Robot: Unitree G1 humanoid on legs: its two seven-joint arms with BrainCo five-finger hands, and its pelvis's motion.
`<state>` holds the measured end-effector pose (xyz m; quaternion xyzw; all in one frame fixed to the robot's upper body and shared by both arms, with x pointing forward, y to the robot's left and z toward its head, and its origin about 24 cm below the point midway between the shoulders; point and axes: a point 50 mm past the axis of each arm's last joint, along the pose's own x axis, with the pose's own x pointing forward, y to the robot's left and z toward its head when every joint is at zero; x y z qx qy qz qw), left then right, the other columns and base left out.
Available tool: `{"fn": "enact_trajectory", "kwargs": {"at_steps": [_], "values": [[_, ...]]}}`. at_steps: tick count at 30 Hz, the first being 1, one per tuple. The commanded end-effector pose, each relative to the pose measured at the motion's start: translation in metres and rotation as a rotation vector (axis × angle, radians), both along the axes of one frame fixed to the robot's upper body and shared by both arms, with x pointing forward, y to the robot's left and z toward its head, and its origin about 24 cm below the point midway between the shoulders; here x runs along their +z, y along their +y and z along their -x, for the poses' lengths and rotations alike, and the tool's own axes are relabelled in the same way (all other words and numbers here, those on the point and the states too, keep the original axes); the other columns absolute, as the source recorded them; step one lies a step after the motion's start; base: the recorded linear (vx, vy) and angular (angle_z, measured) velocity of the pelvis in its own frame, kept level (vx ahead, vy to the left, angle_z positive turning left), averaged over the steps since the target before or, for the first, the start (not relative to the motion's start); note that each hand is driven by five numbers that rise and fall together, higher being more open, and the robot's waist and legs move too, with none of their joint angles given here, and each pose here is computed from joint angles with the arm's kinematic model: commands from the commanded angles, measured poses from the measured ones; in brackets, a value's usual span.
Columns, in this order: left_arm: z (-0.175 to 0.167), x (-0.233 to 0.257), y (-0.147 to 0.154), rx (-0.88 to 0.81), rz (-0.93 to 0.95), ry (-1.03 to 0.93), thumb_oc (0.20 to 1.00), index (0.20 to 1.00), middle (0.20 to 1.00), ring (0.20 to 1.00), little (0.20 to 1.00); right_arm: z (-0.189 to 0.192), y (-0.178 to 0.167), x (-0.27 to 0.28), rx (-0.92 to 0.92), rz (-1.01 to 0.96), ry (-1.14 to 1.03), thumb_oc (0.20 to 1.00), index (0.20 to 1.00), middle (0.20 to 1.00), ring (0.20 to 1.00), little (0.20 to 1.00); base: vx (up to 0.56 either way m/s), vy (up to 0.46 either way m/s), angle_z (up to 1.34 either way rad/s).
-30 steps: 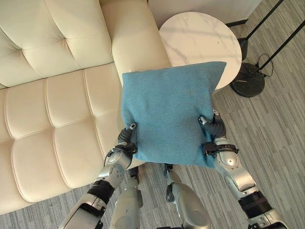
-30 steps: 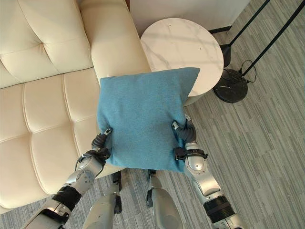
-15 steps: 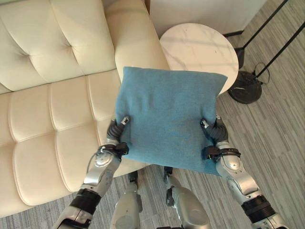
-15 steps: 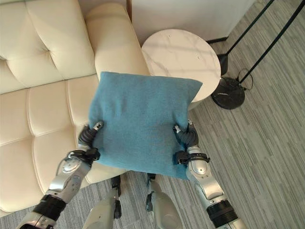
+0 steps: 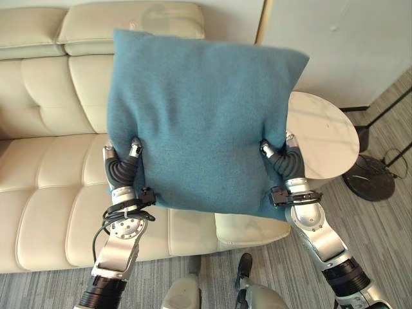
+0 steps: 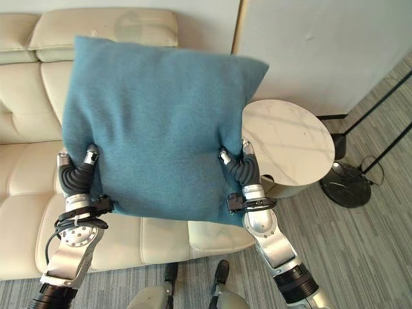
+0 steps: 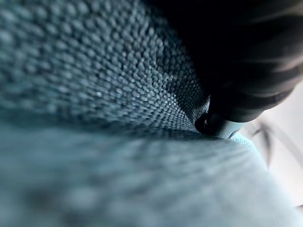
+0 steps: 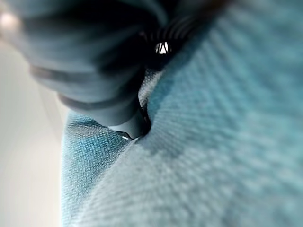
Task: Pick up all the scattered cushions and arrange them neatly on the sofa.
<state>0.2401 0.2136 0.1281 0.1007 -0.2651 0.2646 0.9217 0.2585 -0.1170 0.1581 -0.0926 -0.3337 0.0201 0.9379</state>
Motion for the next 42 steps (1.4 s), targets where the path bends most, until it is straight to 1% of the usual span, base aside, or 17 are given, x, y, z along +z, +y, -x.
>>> {"fn": "enact_trajectory", "kwargs": {"at_steps": [1, 4, 7, 8, 9, 12, 14, 18, 19, 25, 31, 35, 42], "values": [[0.026, 0.047, -0.025, -0.082, -0.180, -0.374, 0.200, 0.200, 0.200, 0.200, 0.200, 0.036, 0.034, 0.045, 0.138, -0.043, -0.387, 0.200, 0.200, 0.200, 0.200, 0.200, 0.05, 0.053, 0.21], [0.035, 0.052, -0.028, -0.082, -0.230, -0.414, 0.200, 0.200, 0.200, 0.200, 0.200, 0.045, 0.040, 0.049, 0.155, -0.006, -0.438, 0.200, 0.200, 0.200, 0.200, 0.200, 0.02, 0.050, 0.12], [0.038, 0.055, -0.028, -0.088, -0.244, -0.427, 0.200, 0.200, 0.200, 0.200, 0.200, 0.046, 0.042, 0.050, 0.159, 0.007, -0.446, 0.200, 0.200, 0.200, 0.200, 0.200, -0.06, 0.000, 0.13], [0.037, 0.060, -0.031, -0.113, -0.262, -0.458, 0.200, 0.200, 0.200, 0.200, 0.200, 0.045, 0.045, 0.051, 0.137, 0.051, -0.467, 0.200, 0.200, 0.200, 0.200, 0.200, -0.12, -0.027, 0.25], [0.037, 0.061, -0.031, -0.112, -0.261, -0.459, 0.200, 0.200, 0.200, 0.200, 0.200, 0.045, 0.045, 0.051, 0.136, 0.051, -0.469, 0.200, 0.200, 0.200, 0.200, 0.200, -0.21, -0.038, 0.51], [0.026, 0.064, -0.039, -0.173, -0.280, -0.448, 0.200, 0.200, 0.200, 0.200, 0.200, 0.038, 0.048, 0.052, 0.112, 0.127, -0.474, 0.200, 0.200, 0.200, 0.200, 0.200, -0.17, -0.096, 1.04], [0.017, 0.069, -0.044, -0.195, -0.294, -0.445, 0.200, 0.200, 0.200, 0.200, 0.200, 0.032, 0.048, 0.053, 0.103, 0.136, -0.463, 0.200, 0.200, 0.200, 0.200, 0.200, -0.13, -0.224, 1.46], [0.011, 0.073, -0.042, -0.192, -0.296, -0.442, 0.200, 0.200, 0.200, 0.200, 0.200, 0.028, 0.043, 0.056, 0.076, 0.132, -0.469, 0.200, 0.200, 0.200, 0.200, 0.200, -0.12, -0.189, 0.92], [0.012, 0.070, -0.039, -0.199, -0.266, -0.417, 0.200, 0.200, 0.200, 0.200, 0.200, 0.026, 0.041, 0.056, 0.082, 0.120, -0.460, 0.200, 0.200, 0.200, 0.200, 0.200, -0.23, -0.361, 0.16], [0.012, 0.063, -0.030, -0.170, -0.220, -0.377, 0.200, 0.200, 0.200, 0.200, 0.200, 0.025, 0.033, 0.057, 0.093, 0.099, -0.460, 0.200, 0.200, 0.200, 0.200, 0.200, -0.38, -0.281, 0.34], [0.013, 0.059, -0.029, -0.203, -0.238, -0.342, 0.200, 0.200, 0.200, 0.200, 0.200, 0.026, 0.027, 0.052, 0.082, 0.081, -0.431, 0.200, 0.200, 0.200, 0.200, 0.200, -0.28, -0.098, 1.05], [0.009, 0.053, -0.031, -0.251, -0.219, -0.304, 0.200, 0.200, 0.200, 0.200, 0.200, 0.028, 0.022, 0.047, 0.076, 0.066, -0.406, 0.200, 0.200, 0.200, 0.200, 0.200, -0.14, 0.047, 1.95], [0.004, 0.057, -0.044, -0.330, -0.222, -0.307, 0.200, 0.200, 0.200, 0.200, 0.200, 0.031, 0.014, 0.045, 0.053, 0.046, -0.397, 0.200, 0.200, 0.200, 0.200, 0.200, -0.07, 0.140, 0.73]]}}
